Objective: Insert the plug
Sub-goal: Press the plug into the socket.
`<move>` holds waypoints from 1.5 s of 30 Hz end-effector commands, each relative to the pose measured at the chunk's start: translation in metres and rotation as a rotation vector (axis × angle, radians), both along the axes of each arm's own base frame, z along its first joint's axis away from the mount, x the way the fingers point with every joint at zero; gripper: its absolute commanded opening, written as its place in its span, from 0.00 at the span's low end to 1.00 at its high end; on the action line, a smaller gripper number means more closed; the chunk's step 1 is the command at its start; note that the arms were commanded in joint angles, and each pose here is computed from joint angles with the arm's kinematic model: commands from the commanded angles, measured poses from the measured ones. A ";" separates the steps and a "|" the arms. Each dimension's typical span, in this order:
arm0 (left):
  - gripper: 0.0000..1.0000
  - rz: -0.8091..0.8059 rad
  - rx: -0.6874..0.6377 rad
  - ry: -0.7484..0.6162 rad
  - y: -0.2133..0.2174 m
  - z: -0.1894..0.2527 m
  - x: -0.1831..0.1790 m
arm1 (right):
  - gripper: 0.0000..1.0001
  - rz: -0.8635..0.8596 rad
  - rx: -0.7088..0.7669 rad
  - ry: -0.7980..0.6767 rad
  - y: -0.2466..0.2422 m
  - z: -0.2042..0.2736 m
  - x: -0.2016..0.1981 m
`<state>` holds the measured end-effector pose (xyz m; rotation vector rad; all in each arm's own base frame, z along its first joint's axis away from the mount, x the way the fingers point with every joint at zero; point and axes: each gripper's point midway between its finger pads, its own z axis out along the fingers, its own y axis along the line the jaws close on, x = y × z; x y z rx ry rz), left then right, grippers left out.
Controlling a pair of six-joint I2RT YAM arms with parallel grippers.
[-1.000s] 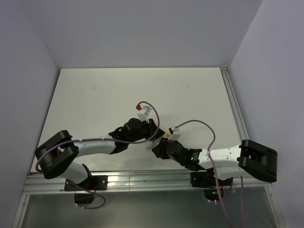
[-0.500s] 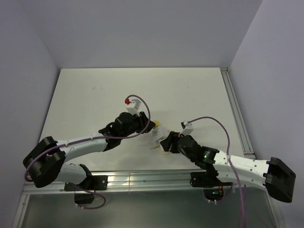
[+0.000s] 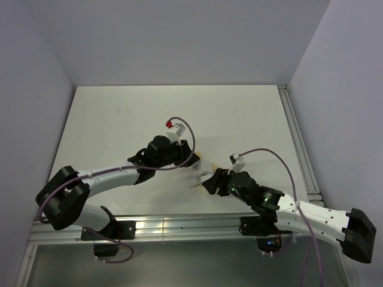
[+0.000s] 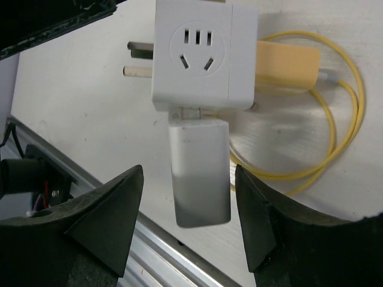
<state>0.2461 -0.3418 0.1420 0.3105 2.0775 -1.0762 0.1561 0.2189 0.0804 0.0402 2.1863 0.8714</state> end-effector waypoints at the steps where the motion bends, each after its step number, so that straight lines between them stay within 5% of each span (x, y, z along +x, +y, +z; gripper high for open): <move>1: 0.36 -0.072 -0.051 -0.078 -0.015 0.025 0.002 | 0.69 0.030 -0.017 0.013 -0.007 -0.007 -0.009; 14: 0.37 -0.108 -0.018 -0.053 -0.027 0.009 0.007 | 0.68 0.033 -0.022 0.061 -0.006 -0.020 -0.014; 22: 0.40 -0.139 0.008 -0.044 -0.034 -0.003 0.010 | 0.50 -0.010 -0.034 0.049 -0.007 -0.014 -0.005; 26: 0.35 -0.154 0.005 -0.025 -0.038 -0.007 0.008 | 0.36 -0.044 -0.032 0.019 -0.008 -0.001 0.005; 34: 0.20 -0.154 0.007 0.014 -0.031 -0.015 -0.001 | 0.33 -0.099 -0.056 -0.015 -0.019 0.015 0.019; 38: 0.16 -0.173 -0.015 0.049 -0.033 -0.020 -0.008 | 0.23 -0.127 -0.050 -0.020 -0.023 0.015 0.026; 45: 0.11 -0.198 -0.032 0.100 -0.038 -0.031 -0.015 | 0.22 -0.145 -0.047 -0.046 -0.019 0.020 0.036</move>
